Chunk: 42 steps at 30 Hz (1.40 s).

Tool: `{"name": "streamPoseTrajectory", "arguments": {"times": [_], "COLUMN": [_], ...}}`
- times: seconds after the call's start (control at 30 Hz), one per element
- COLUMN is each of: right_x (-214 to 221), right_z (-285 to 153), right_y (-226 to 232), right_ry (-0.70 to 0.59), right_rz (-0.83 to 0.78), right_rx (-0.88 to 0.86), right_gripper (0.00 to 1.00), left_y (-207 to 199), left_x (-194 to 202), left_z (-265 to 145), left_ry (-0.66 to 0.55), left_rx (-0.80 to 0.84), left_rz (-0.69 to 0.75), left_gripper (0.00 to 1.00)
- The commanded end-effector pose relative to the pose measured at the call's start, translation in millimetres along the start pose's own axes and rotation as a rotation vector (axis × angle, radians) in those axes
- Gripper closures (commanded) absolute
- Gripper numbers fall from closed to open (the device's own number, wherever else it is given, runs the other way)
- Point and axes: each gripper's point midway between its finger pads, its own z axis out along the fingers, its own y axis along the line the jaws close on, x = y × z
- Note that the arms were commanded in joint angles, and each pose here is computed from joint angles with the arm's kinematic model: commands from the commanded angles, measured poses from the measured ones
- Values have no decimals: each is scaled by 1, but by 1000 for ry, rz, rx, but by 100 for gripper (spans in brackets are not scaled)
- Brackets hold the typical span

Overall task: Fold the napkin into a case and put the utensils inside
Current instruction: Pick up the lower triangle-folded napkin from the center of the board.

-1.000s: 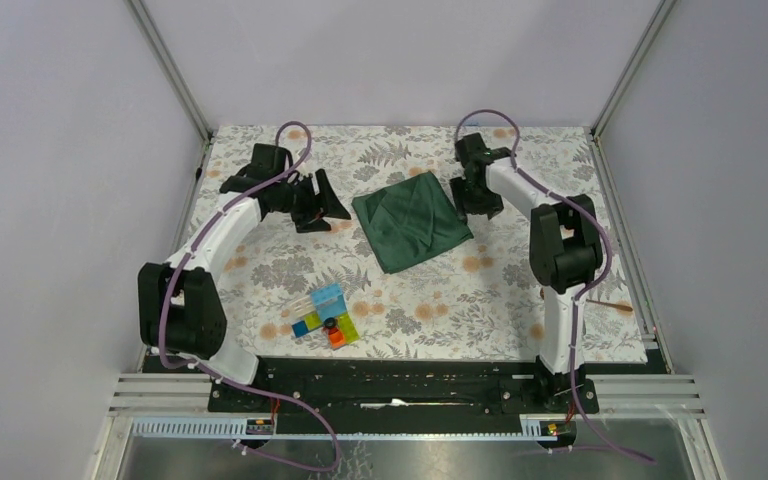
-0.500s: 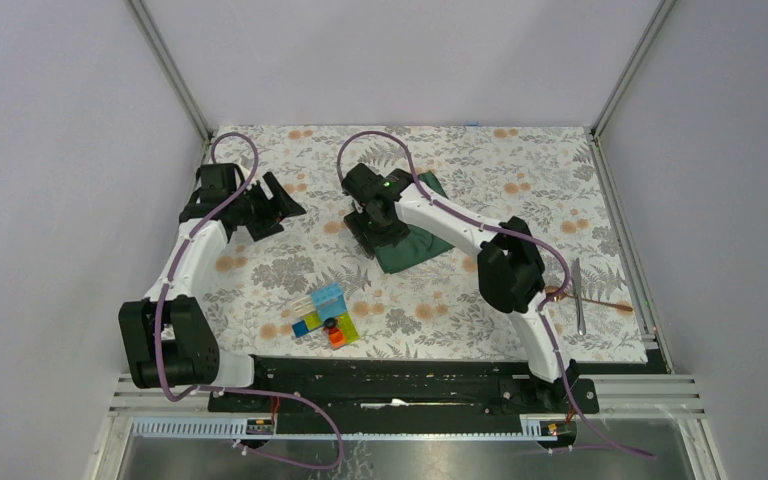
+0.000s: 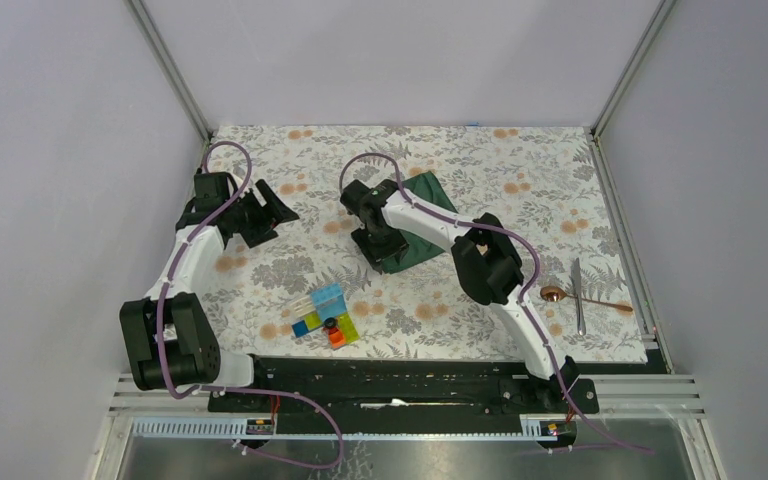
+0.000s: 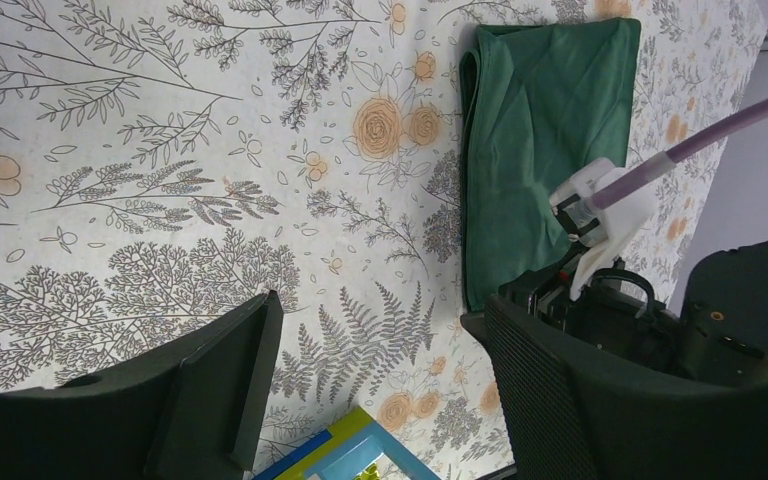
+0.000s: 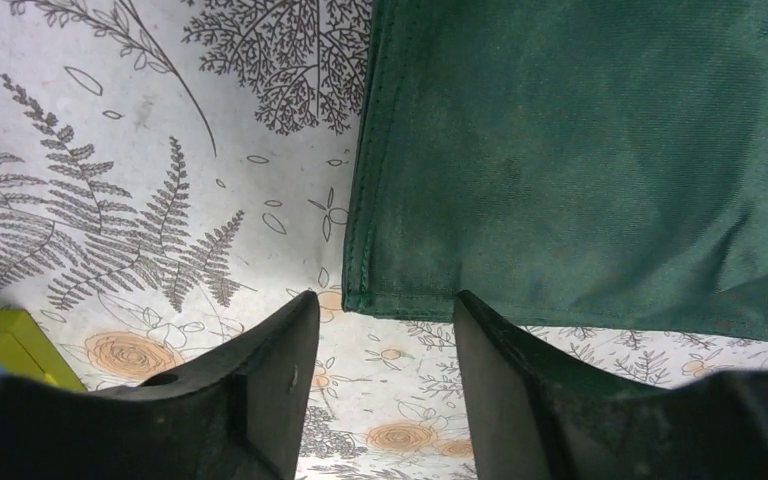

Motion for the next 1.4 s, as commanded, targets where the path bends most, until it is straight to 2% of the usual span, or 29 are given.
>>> {"name": "streamPoseTrajectory", "arguments": {"times": [0.0, 0.1, 0.57, 0.73, 1.1, 1.37], "right_x": [-5, -4, 8, 18, 32, 5], "right_z": [-6, -4, 18, 33, 64, 40], "right_y": [-3, -5, -7, -11, -19, -23], "right_ry": [-4, 0, 44, 78, 78, -59], "right_rz": [-4, -5, -32, -37, -53, -23], "right_rx": [13, 25, 51, 71, 80, 56], "right_gripper": [45, 48, 36, 36, 65, 91], "left_y": [-12, -12, -11, -11, -9, -10], "left_x": [-11, -10, -9, -8, -6, 5], "left_z": [-3, -2, -1, -1, 1, 10], "left_ry": [-43, -38, -30, -28, -20, 32], "left_rx": [63, 69, 73, 75, 73, 108], "left_rz": [46, 42, 37, 38, 37, 9], "left_gripper": [21, 21, 21, 21, 21, 21]}}
